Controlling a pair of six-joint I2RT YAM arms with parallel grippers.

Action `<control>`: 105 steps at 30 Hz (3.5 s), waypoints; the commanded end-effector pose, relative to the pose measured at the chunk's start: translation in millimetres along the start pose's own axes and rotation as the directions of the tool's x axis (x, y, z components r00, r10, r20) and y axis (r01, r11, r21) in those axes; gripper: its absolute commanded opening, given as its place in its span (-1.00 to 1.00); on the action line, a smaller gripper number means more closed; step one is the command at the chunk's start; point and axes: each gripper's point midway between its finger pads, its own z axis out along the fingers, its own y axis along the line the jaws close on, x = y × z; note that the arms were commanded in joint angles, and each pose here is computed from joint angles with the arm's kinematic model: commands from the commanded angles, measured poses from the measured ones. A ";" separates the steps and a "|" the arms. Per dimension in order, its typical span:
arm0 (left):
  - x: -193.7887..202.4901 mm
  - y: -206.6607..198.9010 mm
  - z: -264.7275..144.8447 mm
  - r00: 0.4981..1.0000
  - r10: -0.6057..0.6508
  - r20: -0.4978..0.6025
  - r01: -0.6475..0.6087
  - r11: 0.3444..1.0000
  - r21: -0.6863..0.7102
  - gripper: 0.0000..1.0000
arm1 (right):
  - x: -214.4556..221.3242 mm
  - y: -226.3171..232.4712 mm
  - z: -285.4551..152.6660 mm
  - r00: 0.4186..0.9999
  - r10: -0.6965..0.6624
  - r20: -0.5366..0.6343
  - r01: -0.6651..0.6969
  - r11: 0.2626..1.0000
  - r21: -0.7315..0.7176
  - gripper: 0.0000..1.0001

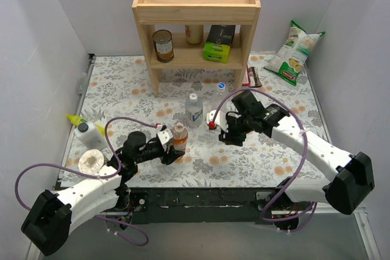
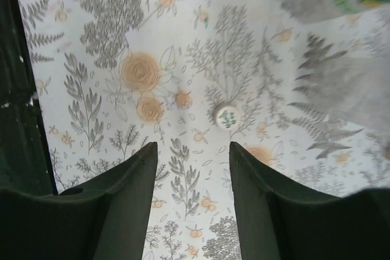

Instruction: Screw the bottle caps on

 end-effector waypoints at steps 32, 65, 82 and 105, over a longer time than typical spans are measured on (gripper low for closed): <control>-9.5 -24.6 5.5 0.982 0.098 0.163 -0.116 0.988 0.106 -1.00 | 89.9 -36.6 94.5 0.983 -0.036 -0.179 0.036 0.999 -0.004 0.07; -3.2 -32.9 3.9 0.984 0.097 0.148 -0.120 0.980 0.158 -1.00 | -84.1 3.3 -28.5 0.983 -0.080 0.165 0.107 0.981 -0.159 -0.63; 0.0 -39.6 11.3 0.996 0.042 0.081 -0.058 0.976 0.208 -1.00 | -182.2 38.8 -39.1 0.848 -0.443 0.292 0.519 0.807 -0.281 -0.59; -5.0 -38.6 15.9 0.985 0.148 0.093 -0.165 0.964 0.209 -1.00 | -184.8 48.1 -22.2 0.837 -0.468 0.285 0.543 0.777 -0.318 -0.57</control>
